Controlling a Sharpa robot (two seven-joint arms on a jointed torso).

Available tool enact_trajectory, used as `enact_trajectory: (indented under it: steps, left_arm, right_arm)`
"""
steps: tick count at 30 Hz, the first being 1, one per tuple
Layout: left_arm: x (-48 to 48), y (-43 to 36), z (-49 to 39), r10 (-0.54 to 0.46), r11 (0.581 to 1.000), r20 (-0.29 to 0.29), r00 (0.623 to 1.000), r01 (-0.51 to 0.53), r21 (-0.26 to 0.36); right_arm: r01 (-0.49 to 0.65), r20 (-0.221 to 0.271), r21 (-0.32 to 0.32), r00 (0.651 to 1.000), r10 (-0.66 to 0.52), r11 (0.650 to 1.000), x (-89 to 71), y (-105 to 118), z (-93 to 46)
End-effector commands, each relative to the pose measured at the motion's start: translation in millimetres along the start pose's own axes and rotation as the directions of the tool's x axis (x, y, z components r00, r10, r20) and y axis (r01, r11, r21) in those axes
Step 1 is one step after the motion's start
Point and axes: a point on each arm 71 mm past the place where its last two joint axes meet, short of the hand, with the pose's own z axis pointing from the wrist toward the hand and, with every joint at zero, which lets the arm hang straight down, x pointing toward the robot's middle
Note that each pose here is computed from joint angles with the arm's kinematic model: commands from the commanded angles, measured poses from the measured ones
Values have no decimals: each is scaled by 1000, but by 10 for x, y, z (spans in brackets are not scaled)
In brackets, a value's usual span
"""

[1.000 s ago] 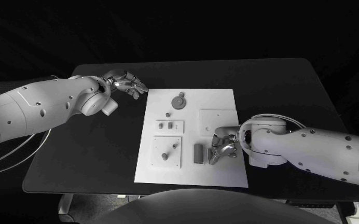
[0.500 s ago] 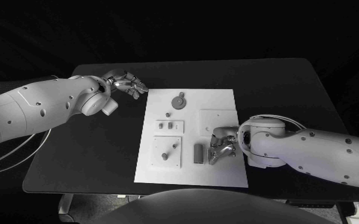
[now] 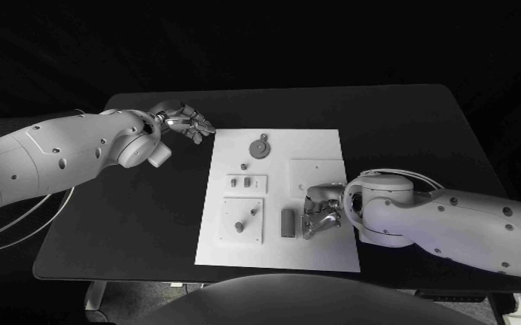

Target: Assemble the parts on the task board

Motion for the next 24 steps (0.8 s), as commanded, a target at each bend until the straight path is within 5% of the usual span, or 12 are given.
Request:
enact_trajectory:
  steps: [1, 24]
  left_arm:
    - [13, -15, 1, 2, 1000, -12, 1000, -2, 8]
    - [12, -13, -1, 2, 1000, -12, 1000, -2, 7]
  right_arm:
    - [101, 16, 34, 995, -102, 994, 55, -39, 29]
    - [117, 37, 45, 992, -118, 992, 40, -89, 26]
